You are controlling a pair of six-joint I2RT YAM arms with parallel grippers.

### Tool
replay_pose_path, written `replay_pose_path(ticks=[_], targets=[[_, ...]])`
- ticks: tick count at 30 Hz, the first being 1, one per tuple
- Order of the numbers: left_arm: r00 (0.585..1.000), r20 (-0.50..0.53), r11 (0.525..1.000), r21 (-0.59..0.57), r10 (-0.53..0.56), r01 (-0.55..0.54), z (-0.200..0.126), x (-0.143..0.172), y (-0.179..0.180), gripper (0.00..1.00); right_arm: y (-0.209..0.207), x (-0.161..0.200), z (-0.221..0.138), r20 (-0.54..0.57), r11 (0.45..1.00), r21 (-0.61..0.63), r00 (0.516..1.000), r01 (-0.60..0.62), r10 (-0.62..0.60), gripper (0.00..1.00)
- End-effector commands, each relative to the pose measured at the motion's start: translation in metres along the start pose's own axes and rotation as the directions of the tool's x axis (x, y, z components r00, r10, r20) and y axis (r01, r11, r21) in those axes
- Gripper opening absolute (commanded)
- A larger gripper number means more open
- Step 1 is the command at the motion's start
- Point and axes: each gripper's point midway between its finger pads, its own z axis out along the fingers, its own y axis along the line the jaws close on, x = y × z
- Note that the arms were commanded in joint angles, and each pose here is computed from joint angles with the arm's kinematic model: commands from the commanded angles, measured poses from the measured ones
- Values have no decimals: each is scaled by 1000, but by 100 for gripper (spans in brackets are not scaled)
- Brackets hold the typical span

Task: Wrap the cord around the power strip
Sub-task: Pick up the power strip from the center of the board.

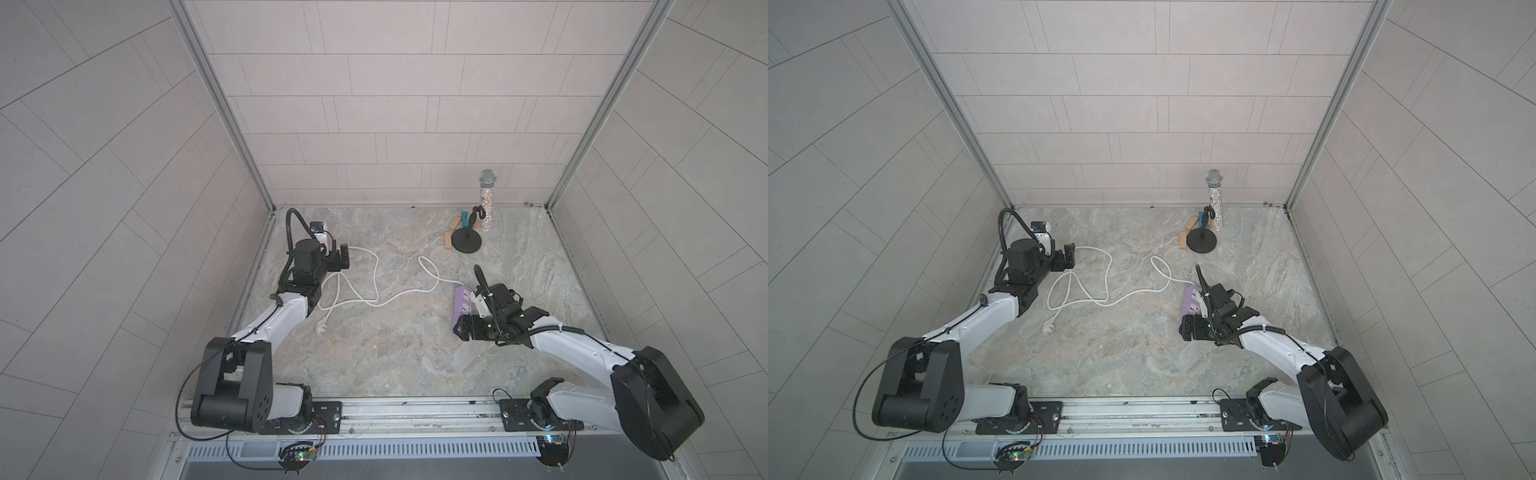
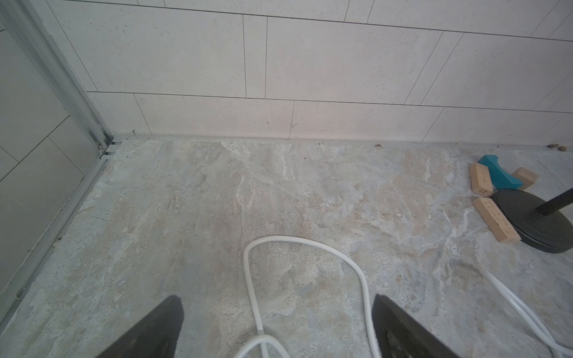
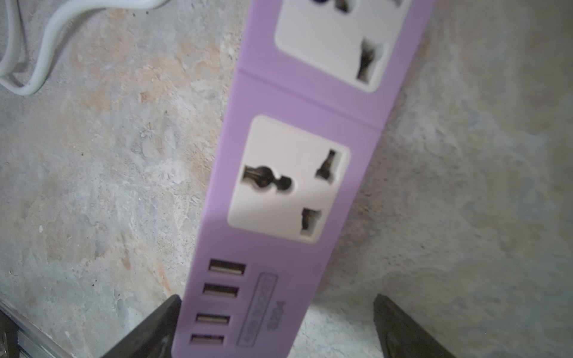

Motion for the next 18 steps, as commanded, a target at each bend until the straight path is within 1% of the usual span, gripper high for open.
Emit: replay_pose_path(ticks=[1,5,8,9,10,12,16,18], targets=[[999,30,999,4,31,-31,-4,-6,-4,100,10,-13,12,-5,999,-32,999,-34,34,94],[998,26,998,-8,58,-58,-5,-5,-3,100,5,-9,28,-68,999,5,997,-43,43,90],[997,21,997,-20,77,-77,-7,-4,-2,100,-9,1,33,-111,996,79,993,-38,47,86],[996,23,996,-25,83,-83,-7,-4,-1,100,-16,7,34,-132,993,116,990,-28,44,85],[996,22,996,-28,86,-85,-7,-4,0,100,-14,0,31,-121,991,130,992,-12,28,84],[996,19,996,-30,90,-90,-6,-3,0,100,-22,3,30,-135,983,182,991,11,14,82],[995,11,995,-23,95,-94,-3,-1,-1,100,-24,0,30,-152,975,215,988,56,-24,73],[995,7,995,-2,97,-97,-3,-1,-5,100,-18,-6,27,-158,970,218,985,107,-73,70]])
